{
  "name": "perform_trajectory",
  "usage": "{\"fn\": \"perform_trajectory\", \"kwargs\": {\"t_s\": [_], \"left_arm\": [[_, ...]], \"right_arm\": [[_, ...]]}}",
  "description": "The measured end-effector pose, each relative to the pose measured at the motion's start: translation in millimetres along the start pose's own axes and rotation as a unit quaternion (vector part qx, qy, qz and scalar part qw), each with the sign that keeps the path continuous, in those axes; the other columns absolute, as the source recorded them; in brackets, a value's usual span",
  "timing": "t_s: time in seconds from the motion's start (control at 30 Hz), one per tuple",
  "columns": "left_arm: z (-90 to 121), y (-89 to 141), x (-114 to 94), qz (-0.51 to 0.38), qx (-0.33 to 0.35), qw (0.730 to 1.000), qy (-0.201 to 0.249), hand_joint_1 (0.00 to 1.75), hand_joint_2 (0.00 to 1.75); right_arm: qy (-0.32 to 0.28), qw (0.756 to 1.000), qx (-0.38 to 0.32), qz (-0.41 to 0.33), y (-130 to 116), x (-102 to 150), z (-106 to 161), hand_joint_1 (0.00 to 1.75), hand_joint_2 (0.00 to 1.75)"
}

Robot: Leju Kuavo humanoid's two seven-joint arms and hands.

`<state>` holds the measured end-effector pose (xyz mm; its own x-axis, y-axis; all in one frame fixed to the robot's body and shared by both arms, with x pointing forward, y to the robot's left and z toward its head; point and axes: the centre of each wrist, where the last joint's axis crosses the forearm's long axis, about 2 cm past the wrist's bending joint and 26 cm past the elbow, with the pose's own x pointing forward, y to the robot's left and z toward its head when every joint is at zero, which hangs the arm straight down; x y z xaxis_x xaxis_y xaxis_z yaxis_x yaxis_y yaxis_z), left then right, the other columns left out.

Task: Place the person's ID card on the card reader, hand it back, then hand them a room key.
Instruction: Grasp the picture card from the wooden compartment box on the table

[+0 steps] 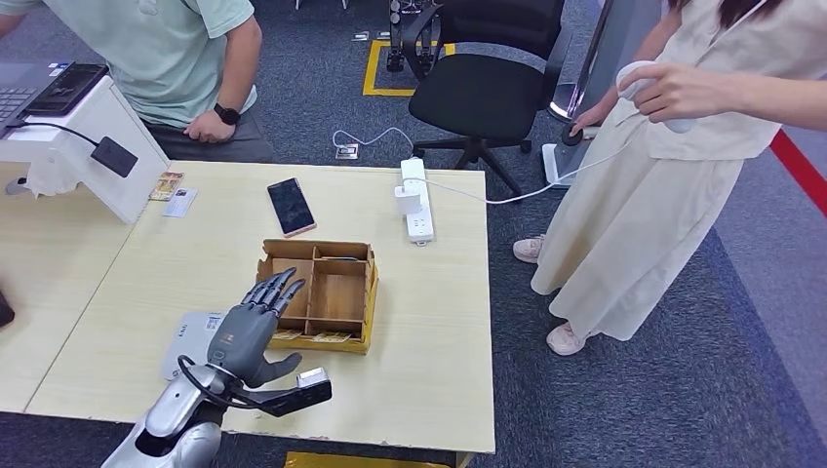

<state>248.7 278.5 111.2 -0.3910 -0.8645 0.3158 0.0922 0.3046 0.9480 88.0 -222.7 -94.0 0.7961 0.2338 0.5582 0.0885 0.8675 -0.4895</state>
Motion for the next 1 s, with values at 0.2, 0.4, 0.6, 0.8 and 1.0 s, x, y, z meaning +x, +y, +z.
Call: {"fn": "perform_trajectory", "kwargs": {"t_s": [0.2, 0.4, 0.6, 0.8, 1.0], "left_arm": [[-3, -2, -1, -0.006, 0.004, 1.000, 0.005, 0.00, 1.75], [-2, 0, -3, -0.039, 0.031, 0.999, 0.015, 0.00, 1.75], [2, 6, -14, -0.073, 0.044, 0.996, 0.024, 0.00, 1.75], [10, 18, -31, -0.082, 0.053, 0.995, 0.038, 0.00, 1.75], [25, 27, -42, -0.057, 0.033, 0.997, 0.038, 0.00, 1.75]], "right_arm": [[0.002, 1.000, 0.001, 0.000, 1, 0, 1, 0.00, 0.00], [0.004, 1.000, 0.000, -0.004, 1, -1, 1, 0.00, 0.00], [0.007, 1.000, -0.002, -0.008, 1, -2, 1, 0.00, 0.00], [0.010, 1.000, -0.004, -0.008, 0, -4, 2, 0.00, 0.00], [0.012, 1.000, -0.009, -0.012, 0, -7, 4, 0.00, 0.00]]}}
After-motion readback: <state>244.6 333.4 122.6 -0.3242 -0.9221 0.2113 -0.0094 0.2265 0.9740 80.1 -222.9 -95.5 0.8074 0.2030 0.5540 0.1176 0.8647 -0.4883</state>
